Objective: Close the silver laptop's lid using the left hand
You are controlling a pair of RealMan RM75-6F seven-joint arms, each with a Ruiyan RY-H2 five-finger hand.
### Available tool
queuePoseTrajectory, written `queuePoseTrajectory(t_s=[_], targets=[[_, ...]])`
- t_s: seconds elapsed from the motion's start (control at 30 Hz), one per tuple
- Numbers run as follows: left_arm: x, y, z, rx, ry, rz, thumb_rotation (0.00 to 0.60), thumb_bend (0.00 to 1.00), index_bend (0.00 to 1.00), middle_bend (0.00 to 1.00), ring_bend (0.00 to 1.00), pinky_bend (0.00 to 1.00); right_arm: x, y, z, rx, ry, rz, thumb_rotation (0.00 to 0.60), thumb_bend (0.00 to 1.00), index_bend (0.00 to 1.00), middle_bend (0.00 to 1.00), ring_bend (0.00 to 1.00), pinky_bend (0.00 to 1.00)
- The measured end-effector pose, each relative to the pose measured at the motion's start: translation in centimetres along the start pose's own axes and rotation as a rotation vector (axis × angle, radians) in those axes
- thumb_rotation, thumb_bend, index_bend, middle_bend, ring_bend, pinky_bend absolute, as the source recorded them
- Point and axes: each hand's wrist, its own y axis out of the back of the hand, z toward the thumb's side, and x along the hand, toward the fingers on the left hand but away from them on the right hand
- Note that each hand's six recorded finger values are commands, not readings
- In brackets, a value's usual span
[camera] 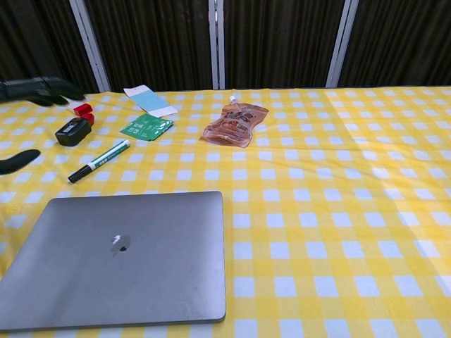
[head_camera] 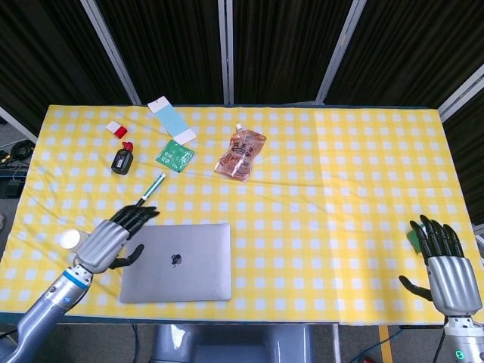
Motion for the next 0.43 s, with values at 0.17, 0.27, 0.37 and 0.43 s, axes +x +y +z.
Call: queuePoseTrajectory(t_s=[0.17,0.27,0.37,0.43], targets=[[-2.3,2.1,-2.0,0.088,0.138,0.081,0.582,0.00,0.00,0.00,0.00,0.00,0.1,0.1,-0.1,-0.004,0.003,0.001,0.600,0.00,0.00,0.00,0.00,0.00],[-4.0,2.9,-2.7,0.137,0.204,0.116,0.600,0.00,0.00,0.00,0.00,0.00,0.0,0.1,-0.2,-0.008,0.005,0.008,0.600,0.00,0.00,0.00,0.00,0.00],[-6.9,3.2,-3.8,0.165,0.305,0.146,0.600,0.00,0.00,0.00,0.00,0.00,0.0,0.2,-0.4,-0.009,0.009,0.008,0.600,0.00,0.00,0.00,0.00,0.00],[-8.5,3.1,-4.2,0.169,0.356,0.151,0.600,0.00,0.00,0.00,0.00,0.00,0.0,0.3,-0.4,-0.010,0.012,0.006,0.600,0.00,0.00,0.00,0.00,0.00]])
